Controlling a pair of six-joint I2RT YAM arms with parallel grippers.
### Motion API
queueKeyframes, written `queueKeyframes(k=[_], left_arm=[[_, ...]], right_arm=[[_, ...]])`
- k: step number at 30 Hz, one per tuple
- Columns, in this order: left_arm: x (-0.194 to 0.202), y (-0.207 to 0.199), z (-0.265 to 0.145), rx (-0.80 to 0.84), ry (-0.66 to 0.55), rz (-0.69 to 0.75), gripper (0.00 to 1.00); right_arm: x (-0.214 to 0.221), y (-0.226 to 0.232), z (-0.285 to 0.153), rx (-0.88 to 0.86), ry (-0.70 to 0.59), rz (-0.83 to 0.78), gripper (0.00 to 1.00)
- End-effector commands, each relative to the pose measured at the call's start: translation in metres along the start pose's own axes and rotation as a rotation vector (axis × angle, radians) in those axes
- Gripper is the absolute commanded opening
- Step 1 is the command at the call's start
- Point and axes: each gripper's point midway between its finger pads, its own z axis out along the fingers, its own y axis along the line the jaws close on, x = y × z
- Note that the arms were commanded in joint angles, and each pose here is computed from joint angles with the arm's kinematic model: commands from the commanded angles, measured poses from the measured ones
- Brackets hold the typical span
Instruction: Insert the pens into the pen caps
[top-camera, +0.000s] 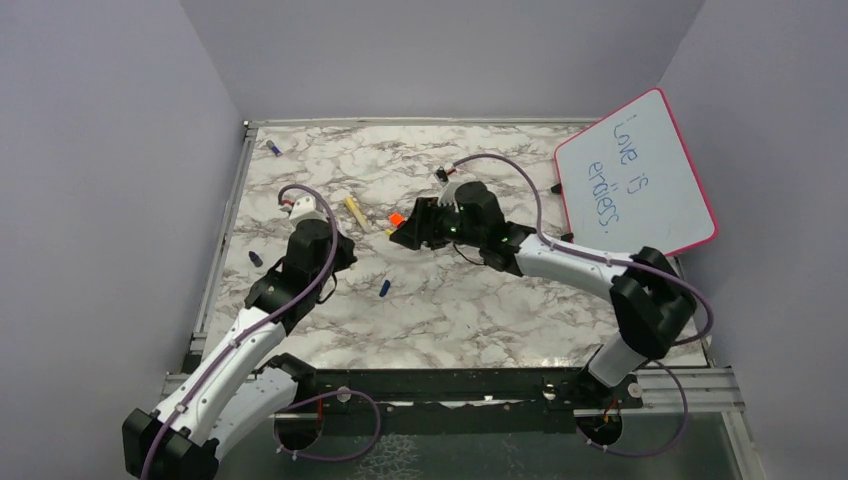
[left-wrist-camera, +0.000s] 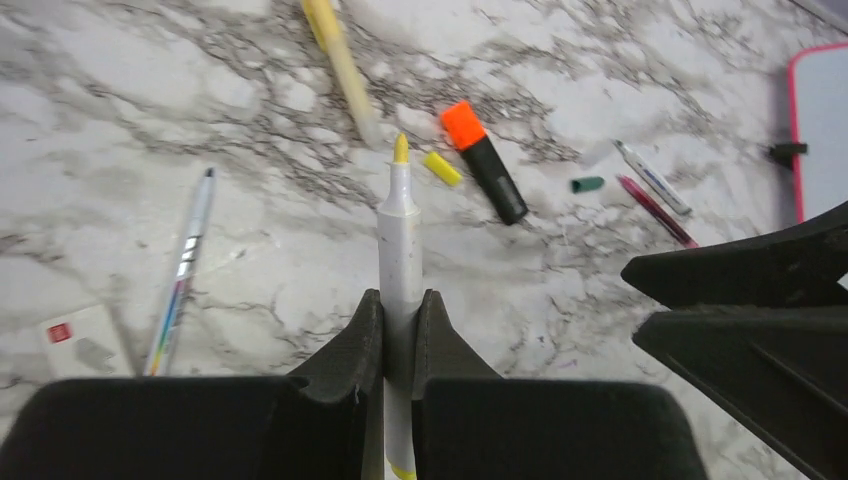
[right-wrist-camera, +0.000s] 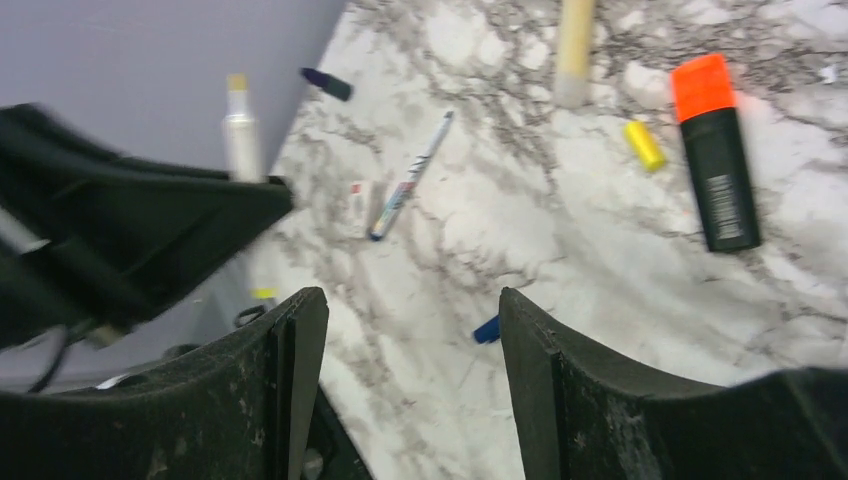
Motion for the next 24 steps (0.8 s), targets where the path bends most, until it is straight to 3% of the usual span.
queueKeyframes(k=[1, 10, 24], left_arm=[[-0.039, 0.042, -0.025, -0.224, -0.184, -0.013, 0.0], [-0.052, 0.045, -0.036, -0.244, -0.226, 0.008, 0.0], [-0.037, 0.045, -0.017, -0.264, -0.155, 0.029, 0.0]], right_arm=[[0.003, -0.046, 0.034, 0.173, 0.03, -0.115, 0.67], [0.003, -0.097, 0.099, 0.312, 0.074, -0.217, 0.53], [0.025, -0.126, 0.145, 0.317, 0.164, -0.258, 0.49]])
